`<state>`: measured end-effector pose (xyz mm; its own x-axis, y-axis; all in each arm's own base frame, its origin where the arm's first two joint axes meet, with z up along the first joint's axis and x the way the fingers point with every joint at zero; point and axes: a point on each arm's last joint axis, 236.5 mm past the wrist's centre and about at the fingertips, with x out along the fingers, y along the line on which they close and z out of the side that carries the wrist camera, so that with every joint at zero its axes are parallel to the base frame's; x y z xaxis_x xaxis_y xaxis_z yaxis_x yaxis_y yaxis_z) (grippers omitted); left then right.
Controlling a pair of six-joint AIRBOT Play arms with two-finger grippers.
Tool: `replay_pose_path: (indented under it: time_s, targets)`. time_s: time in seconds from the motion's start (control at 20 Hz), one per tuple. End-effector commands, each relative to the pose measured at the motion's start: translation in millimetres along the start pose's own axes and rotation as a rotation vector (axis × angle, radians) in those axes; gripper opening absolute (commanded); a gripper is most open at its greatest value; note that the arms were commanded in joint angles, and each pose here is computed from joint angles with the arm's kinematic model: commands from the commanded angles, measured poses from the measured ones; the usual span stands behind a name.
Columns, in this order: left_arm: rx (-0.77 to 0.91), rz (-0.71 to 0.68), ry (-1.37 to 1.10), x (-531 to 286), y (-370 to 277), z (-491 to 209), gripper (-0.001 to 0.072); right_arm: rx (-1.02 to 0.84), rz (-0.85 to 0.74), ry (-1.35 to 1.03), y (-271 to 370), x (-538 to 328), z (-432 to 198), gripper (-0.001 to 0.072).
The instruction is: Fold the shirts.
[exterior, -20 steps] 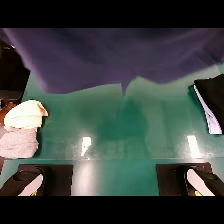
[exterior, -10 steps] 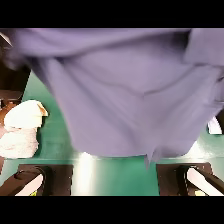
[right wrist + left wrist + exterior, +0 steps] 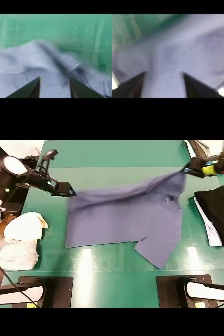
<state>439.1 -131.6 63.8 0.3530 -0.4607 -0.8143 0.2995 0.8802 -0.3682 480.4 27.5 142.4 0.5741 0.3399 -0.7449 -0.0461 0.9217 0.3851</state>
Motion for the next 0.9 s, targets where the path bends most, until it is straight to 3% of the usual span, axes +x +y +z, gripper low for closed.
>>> replay_pose_path:
  time_s: [0.0,0.35,0.85]
  targets:
    - [-0.077,0.028,0.004,15.4,32.5,0.8,0.0588,0.013,0.011,0.029,-1.2,36.2,5.4,0.0418]
    - [-0.335,-0.049,0.099,-50.1,74.8,-48.1,0.0587,-0.016,0.013,0.065,0.8,-20.7,5.6,0.0407]
    - [-0.544,-0.176,0.349,24.3,34.8,-235.9,0.0587,-0.069,0.021,0.050,21.4,-50.7,-30.4,0.0407]
